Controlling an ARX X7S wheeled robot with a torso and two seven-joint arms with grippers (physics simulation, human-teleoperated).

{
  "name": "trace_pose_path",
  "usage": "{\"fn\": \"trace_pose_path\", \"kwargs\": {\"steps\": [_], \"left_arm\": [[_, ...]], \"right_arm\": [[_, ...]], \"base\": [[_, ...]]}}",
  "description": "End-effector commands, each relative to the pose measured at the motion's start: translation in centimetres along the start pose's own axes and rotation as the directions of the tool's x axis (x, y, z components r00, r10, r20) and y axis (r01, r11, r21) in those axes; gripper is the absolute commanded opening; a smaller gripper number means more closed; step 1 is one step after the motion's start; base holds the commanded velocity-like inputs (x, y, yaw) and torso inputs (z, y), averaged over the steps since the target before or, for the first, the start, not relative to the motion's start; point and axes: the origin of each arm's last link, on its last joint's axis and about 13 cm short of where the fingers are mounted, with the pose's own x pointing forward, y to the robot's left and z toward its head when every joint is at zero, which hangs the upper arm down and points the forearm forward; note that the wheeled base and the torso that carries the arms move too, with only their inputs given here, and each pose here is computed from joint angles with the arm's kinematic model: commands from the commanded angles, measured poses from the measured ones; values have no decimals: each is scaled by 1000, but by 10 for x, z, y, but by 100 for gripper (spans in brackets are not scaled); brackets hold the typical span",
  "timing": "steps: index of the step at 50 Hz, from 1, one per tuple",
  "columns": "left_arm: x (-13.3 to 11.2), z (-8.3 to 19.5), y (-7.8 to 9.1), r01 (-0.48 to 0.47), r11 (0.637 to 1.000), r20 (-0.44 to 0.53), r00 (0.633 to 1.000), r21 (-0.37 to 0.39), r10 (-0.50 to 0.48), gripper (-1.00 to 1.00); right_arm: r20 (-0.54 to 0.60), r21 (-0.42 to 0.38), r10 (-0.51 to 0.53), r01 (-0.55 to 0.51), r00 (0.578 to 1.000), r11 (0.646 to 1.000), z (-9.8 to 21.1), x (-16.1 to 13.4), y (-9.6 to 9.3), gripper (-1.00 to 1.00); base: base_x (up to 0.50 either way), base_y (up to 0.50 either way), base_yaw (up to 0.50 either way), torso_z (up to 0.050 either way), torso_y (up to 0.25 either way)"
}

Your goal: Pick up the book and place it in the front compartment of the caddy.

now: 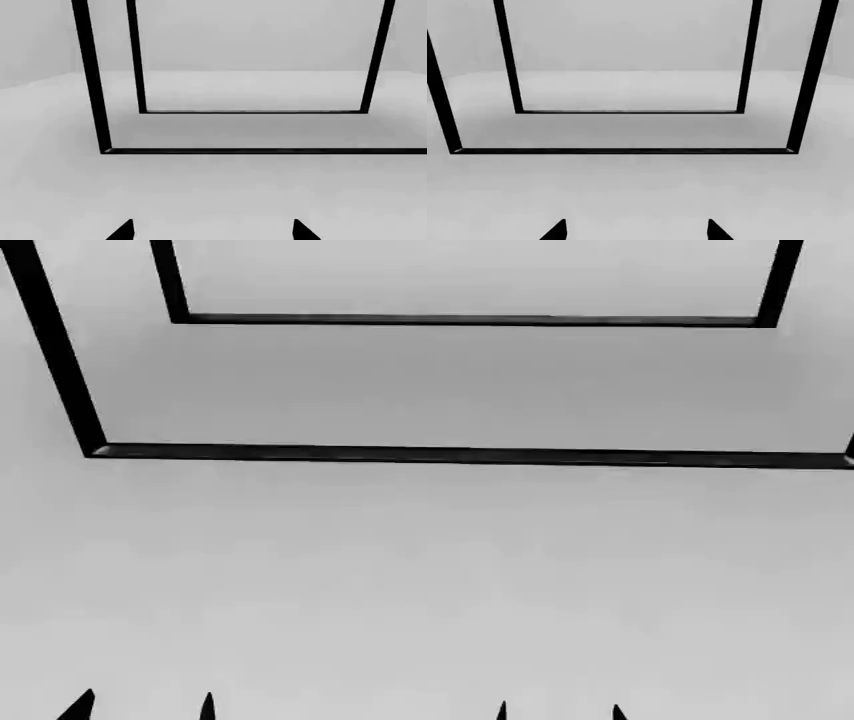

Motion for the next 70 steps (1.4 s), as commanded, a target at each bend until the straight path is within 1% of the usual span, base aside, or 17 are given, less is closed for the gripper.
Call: {"fn": "trace_pose_path", "kwargs": {"steps": [1, 15, 17, 18, 20, 21, 23, 26, 31, 38, 49, 51, 57, 60, 62, 67, 70], "left_arm": [[0, 0, 0, 0, 1000, 0, 1000, 0, 0, 100], [-1, 6, 0, -1, 1000, 9, 1000, 1, 1, 100], [-1, 15, 1, -1, 1000, 18, 1000, -8, 1, 100], [-1, 19, 1, -1, 1000, 30, 1000, 20, 1, 100], [-2, 25, 1, 7, 1000, 22, 1000, 7, -7, 100], [-1, 28, 2, -8, 1000, 19, 1000, 24, 8, 100], [-2, 34, 4, -3, 1000, 14, 1000, 19, 3, 100], [-1, 47, 8, -24, 999, 12, 1000, 38, 23, 100], [0, 69, 13, -62, 997, 39, 997, 37, 60, 100], [-4, 93, 15, -61, 998, 49, 997, 34, 59, 100], [-12, 136, 19, -50, 996, 77, 996, 77, 44, 100], [-14, 142, 19, -46, 996, 89, 995, 82, 39, 100], [-17, 151, 22, -46, 997, 108, 993, 67, 39, 100], [-17, 152, 21, -37, 997, 113, 993, 70, 29, 100], [-16, 152, 20, -35, 997, 114, 993, 66, 27, 100], [-16, 153, 20, -33, 997, 117, 993, 65, 25, 100], [-16, 153, 20, -34, 997, 117, 993, 63, 27, 100]], "right_arm": [[0, 0, 0, 0, 1000, 1000, 0, 0, 0, 100], [-5, -17, 7, -8, 1000, 1000, 3, -2, 1, 100], [10, -24, 15, -15, 1000, 1000, 13, -3, 1, 100], [12, -33, 12, -12, 1000, 999, 19, -2, 1, 100], [13, -37, 14, -14, 1000, 999, 27, -1, 1, 100], [10, -47, 12, -12, 1000, 999, 33, 0, 0, 100], [4, -70, 17, -17, 1000, 997, 43, 0, 0, 100], [4, -79, 17, -16, 1000, 997, 58, 0, -1, 100], [-16, -110, 3, -5, 1000, 994, 80, -1, -4, 100], [1, -127, 12, -11, 1000, 992, 109, -5, -6, 100], [59, -156, 22, -13, 998, 988, 160, -18, -7, 100], [65, -165, 21, -10, 998, 986, 165, -19, -6, 100], [105, -128, 12, 2, 994, 992, 177, -23, -7, 100], [125, -155, -12, 31, 992, 987, 178, -23, -7, 100], [124, -151, -11, 30, 992, 988, 178, -22, -8, 100], [134, -178, -14, 38, 991, 983, 179, -23, -6, 100], [138, -173, -11, 35, 990, 984, 180, -22, -6, 100]], "base": [[0, 0, 0, 0, 0], [0, 0, 0, 0, 0], [0, 0, 0, 0, 0], [0, 0, 0, 0, 0], [0, 0, 0, 0, 0], [0, 0, 0, 0, 0], [0, 0, 0, 0, 0], [0, 0, 0, 0, 0], [0, 0, 0, 0, 0], [0, 0, 0, 0, 0], [0, 0, 0, 0, 0], [0, 0, 0, 0, 0], [0, 0, 0, 0, 0], [0, 0, 0, 0, 0], [0, 0, 0, 0, 0], [40, 493, 0, 0, 0], [62, 500, 0, 0, 0]]}}
